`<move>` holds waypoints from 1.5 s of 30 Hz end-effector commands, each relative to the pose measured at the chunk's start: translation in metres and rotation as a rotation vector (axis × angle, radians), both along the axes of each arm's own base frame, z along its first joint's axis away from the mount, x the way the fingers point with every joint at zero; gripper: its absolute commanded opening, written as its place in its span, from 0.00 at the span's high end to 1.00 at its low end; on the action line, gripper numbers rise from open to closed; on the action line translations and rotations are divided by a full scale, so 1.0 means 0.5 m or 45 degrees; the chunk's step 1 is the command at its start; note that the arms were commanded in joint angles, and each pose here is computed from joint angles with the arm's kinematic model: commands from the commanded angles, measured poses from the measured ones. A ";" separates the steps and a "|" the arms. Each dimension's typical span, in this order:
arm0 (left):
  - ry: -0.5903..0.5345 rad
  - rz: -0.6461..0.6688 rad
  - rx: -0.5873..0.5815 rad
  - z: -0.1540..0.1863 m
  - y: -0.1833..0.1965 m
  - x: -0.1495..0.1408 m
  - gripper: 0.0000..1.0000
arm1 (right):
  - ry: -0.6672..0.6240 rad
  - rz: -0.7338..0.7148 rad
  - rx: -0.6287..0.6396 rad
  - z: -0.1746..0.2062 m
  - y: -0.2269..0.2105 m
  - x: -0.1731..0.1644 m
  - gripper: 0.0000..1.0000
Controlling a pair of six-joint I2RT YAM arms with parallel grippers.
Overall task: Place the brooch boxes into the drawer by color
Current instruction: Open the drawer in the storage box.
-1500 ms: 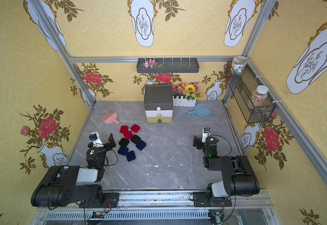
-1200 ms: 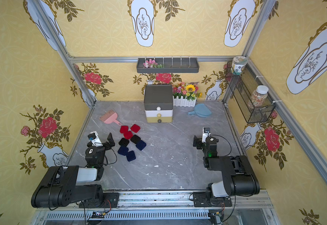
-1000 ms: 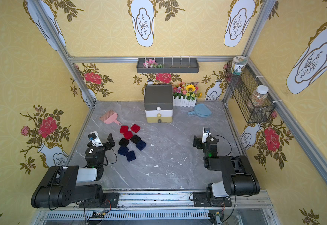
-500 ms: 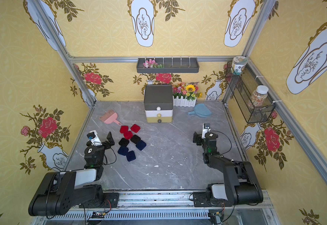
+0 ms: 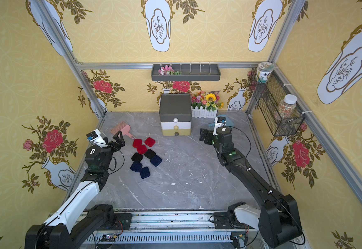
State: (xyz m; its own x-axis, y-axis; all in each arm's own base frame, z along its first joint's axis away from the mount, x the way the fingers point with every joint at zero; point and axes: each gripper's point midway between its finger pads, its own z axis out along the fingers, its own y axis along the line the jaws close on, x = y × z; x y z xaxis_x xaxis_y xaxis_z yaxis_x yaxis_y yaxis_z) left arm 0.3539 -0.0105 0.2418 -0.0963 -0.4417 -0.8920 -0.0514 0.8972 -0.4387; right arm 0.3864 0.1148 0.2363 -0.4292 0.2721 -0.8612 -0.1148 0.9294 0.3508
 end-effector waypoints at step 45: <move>0.192 -0.206 -0.055 -0.022 -0.073 -0.043 0.00 | 0.169 0.232 0.500 -0.066 0.355 0.239 0.45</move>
